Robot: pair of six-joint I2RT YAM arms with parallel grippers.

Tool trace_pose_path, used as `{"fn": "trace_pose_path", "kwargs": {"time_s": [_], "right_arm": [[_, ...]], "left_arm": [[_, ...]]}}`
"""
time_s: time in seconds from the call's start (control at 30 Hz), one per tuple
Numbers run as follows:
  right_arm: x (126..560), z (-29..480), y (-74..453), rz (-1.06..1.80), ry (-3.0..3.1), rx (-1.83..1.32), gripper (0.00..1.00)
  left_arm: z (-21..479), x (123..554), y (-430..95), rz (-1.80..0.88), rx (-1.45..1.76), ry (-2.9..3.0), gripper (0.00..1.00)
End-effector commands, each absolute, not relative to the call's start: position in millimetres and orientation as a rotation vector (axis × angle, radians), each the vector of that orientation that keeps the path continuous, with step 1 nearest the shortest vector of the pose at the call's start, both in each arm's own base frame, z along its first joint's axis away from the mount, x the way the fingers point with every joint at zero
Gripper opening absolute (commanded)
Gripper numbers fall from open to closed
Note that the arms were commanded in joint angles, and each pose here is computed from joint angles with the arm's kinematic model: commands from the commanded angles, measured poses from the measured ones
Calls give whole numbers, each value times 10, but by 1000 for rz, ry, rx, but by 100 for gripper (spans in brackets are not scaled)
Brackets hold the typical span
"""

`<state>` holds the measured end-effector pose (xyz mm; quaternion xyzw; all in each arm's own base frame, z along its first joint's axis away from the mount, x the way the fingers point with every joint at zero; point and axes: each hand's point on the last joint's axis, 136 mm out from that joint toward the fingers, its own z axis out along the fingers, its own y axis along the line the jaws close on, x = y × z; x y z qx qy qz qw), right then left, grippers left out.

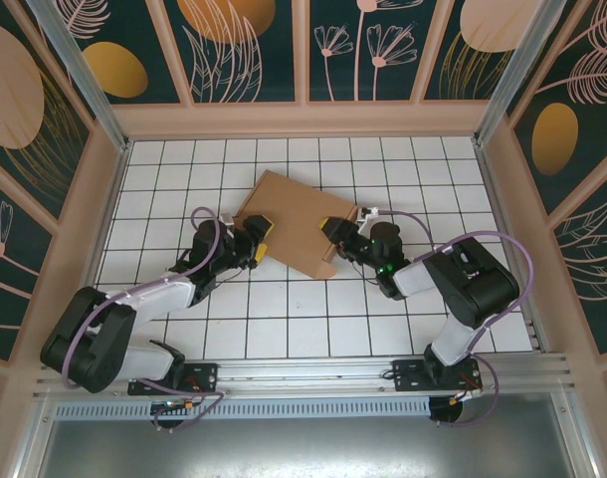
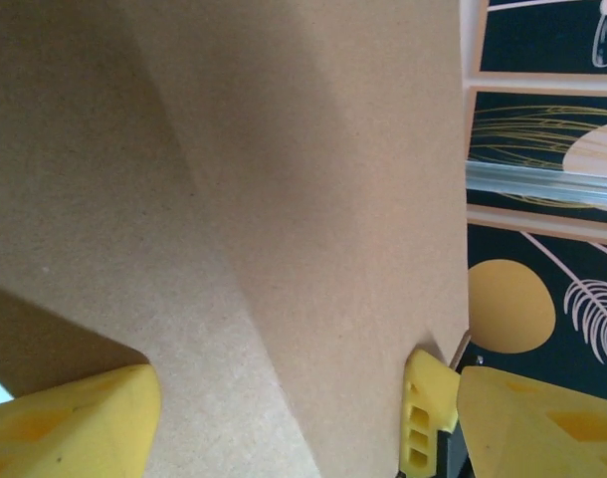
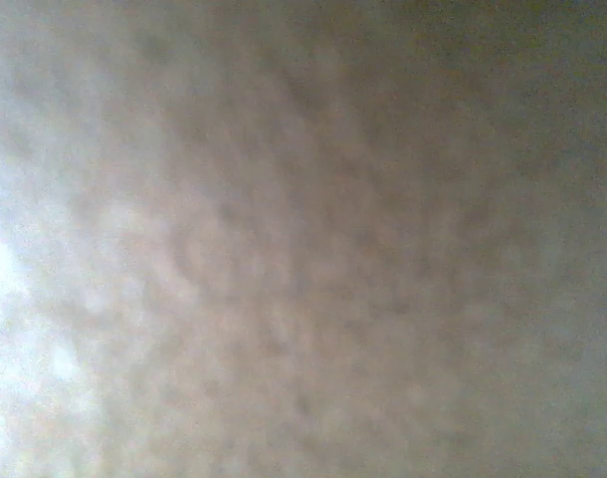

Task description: Fold the paper box

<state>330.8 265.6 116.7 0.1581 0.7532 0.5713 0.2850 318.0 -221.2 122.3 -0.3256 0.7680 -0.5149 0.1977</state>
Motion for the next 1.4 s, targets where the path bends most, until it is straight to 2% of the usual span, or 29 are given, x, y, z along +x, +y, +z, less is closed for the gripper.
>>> {"fn": "trace_pose_path", "kwargs": {"time_s": [0.0, 0.33, 0.63, 0.93, 1.37], "right_arm": [[3325, 1404, 2676, 1603, 1907, 427, 53], [3189, 1716, 2965, 1848, 1815, 415, 53], [3079, 2084, 3162, 2025, 1721, 360, 52], [3110, 2274, 3115, 1914, 1719, 285, 52], [3089, 2577, 3132, 1971, 1650, 242, 52]], "left_arm": [[1383, 3266, -2305, -1505, -883, 2103, 78], [1433, 3403, -2335, -1502, -855, 2058, 77], [1791, 3507, -2421, -1595, -721, 1929, 78], [1575, 3449, -2411, -1553, -742, 2005, 76], [1561, 3475, -2455, -1567, -722, 2013, 75]]}}
